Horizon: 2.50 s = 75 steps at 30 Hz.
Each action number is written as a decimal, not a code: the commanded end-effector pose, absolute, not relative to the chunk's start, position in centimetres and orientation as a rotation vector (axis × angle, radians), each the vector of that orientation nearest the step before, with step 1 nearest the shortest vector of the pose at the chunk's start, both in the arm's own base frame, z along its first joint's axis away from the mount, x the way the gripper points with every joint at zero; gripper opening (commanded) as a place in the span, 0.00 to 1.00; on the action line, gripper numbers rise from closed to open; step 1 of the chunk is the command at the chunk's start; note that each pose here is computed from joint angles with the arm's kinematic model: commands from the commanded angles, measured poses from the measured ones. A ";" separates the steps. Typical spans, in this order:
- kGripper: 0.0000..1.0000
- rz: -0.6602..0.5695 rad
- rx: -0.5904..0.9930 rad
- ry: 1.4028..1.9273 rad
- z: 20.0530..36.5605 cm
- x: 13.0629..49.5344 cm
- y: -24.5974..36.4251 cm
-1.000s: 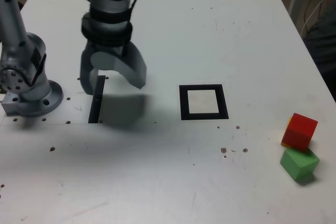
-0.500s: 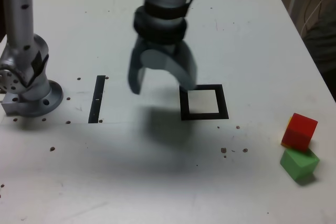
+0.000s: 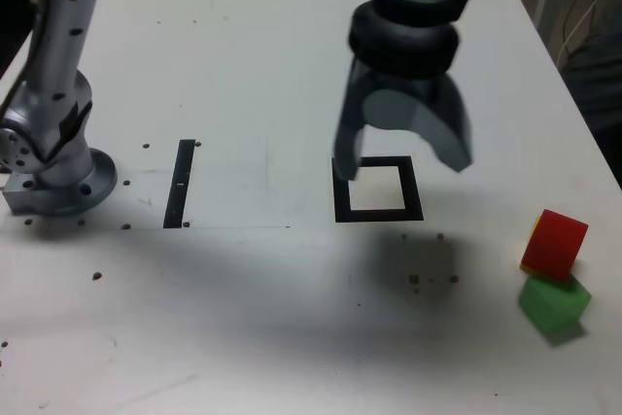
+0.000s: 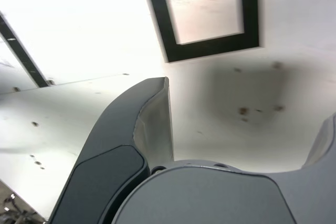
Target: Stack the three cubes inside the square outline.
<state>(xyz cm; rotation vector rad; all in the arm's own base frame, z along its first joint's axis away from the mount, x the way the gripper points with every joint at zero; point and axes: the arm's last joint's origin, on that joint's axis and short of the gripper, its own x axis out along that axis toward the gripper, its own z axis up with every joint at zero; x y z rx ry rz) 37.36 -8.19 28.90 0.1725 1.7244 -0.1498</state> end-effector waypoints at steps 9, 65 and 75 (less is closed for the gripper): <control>0.99 -0.167 0.188 1.672 29.1 41.7 -10.0; 0.44 -0.344 0.422 1.540 25.3 47.8 -15.3; 0.25 -0.354 0.424 1.534 25.3 47.8 -15.6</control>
